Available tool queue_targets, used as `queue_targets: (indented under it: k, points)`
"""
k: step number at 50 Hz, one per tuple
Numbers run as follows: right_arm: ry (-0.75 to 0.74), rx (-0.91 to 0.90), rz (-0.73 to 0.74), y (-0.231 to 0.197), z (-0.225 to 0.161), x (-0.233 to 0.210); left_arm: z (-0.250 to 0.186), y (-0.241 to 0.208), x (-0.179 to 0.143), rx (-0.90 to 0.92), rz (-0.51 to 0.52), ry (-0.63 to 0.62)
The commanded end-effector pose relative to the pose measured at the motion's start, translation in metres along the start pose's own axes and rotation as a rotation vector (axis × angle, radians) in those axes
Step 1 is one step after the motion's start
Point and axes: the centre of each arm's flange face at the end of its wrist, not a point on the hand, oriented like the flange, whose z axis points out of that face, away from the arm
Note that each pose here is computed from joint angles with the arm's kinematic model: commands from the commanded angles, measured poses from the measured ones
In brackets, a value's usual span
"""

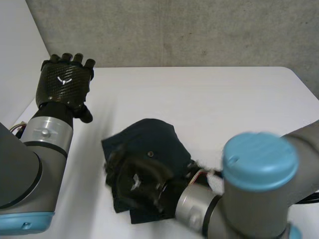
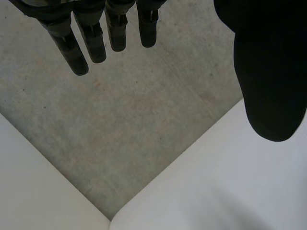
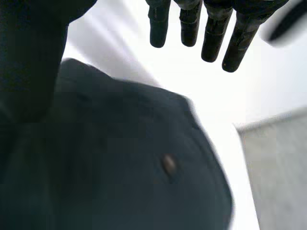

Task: Fold the shorts.

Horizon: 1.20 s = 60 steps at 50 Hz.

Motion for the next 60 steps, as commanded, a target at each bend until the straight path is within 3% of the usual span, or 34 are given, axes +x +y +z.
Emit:
queue_targets:
  k: [1,3,6,10,22,35,42,47,51,60]
  points:
    - [0.321,-0.029,0.548,0.024,-0.021,0.093,-0.005,-0.005,0.021,0.011,-0.004,0.061]
    - [0.357,-0.042,0.689,0.031,-0.025,0.103,-0.012,0.0,0.037,-0.011,0.0,0.112]
    - [0.351,-0.117,0.787,0.049,-0.02,0.101,-0.021,0.007,0.052,-0.048,0.001,0.156]
    - [0.28,-0.252,0.818,0.075,-0.003,0.085,-0.034,0.029,0.068,-0.175,0.007,0.197]
    - [0.285,-0.511,0.719,0.134,0.021,0.064,-0.053,0.098,0.093,-0.513,0.027,0.298]
    - [0.405,-0.419,0.643,0.113,0.011,0.09,-0.035,0.066,0.091,-0.406,-0.034,0.315]
    - [0.596,-0.262,0.564,0.075,-0.009,0.138,-0.023,-0.012,0.055,-0.205,-0.122,0.249]
    - [0.869,-0.141,0.525,0.023,-0.053,0.19,-0.01,-0.07,-0.004,-0.096,-0.179,0.114]
    - [0.976,-0.129,0.515,0.007,-0.074,0.206,-0.007,-0.088,-0.035,-0.101,-0.193,0.049]
    - [0.92,-0.218,0.597,0.0,-0.091,0.209,-0.011,-0.092,-0.047,-0.149,-0.199,0.065]
